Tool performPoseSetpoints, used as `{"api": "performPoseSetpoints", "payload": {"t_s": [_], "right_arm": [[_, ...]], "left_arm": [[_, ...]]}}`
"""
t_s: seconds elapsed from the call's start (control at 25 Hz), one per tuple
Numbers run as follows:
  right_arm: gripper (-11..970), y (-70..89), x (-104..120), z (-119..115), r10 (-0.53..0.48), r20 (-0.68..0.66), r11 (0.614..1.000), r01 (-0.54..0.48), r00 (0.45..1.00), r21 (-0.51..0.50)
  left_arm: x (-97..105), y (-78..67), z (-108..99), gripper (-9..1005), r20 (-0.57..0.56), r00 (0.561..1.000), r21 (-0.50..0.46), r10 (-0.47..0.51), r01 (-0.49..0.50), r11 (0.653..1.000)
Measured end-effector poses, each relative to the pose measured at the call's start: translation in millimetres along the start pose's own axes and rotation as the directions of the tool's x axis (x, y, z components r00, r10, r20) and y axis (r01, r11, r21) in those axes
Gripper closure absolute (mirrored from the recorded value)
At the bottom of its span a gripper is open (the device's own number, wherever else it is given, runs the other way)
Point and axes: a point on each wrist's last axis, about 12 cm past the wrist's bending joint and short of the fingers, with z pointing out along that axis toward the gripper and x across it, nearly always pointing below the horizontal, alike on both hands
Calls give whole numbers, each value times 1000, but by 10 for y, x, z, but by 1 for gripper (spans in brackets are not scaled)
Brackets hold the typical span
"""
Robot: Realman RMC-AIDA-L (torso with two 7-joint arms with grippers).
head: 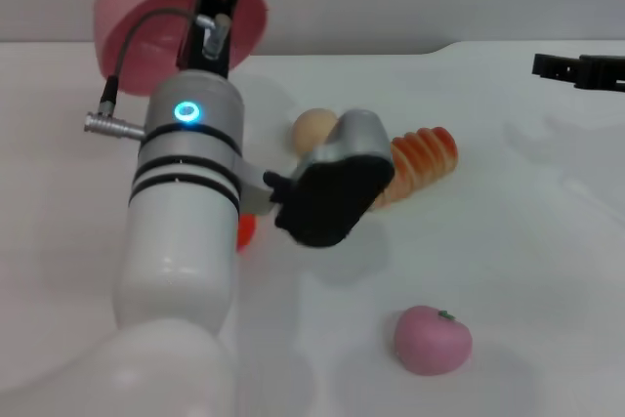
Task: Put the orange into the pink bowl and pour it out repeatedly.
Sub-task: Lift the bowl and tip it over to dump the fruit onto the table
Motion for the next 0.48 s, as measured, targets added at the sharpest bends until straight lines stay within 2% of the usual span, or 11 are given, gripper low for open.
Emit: {"api": "performPoseSetpoints", "payload": {"t_s": [0.08, 0.12, 0.2, 0.24, 0.32, 0.36, 0.4, 0.44, 0.48], "right_arm": [[288, 28, 4, 30, -6, -9, 1000, 6, 1000, -9], [288, 55, 13, 58, -16, -19, 1000, 16, 1000, -18], [288, 113, 29, 108, -42, -35, 999, 41, 999, -35], [288, 152, 36, 136, -60, -43, 997, 58, 997, -46], [288, 297, 46, 220, -112, -63, 991, 106, 992, -85], [288, 393, 57, 271, -141, -76, 985, 132, 987, -111], [288, 492, 65, 327, -170, -87, 978, 157, 982, -137], [288, 592, 70, 384, -197, -97, 970, 180, 976, -165], [288, 663, 78, 427, -215, -104, 964, 194, 971, -184]], "left_arm": [[0, 0, 0, 954, 0, 1000, 0, 0, 0, 1000], [45, 106, 44, 954, -16, 984, 38, -180, 180, 983], [114, 199, 103, 954, -51, 928, 103, -368, 372, 923], [182, 251, 164, 954, -100, 863, 161, -495, 505, 848], [182, 251, 164, 954, -100, 863, 161, -495, 505, 848], [394, 310, 324, 954, -256, 694, 240, -673, 720, 651], [526, 289, 400, 954, -350, 621, 242, -701, 783, 572], [526, 289, 400, 954, -350, 621, 242, -701, 783, 572], [639, 250, 451, 954, -425, 562, 225, -710, 825, 519]]}}
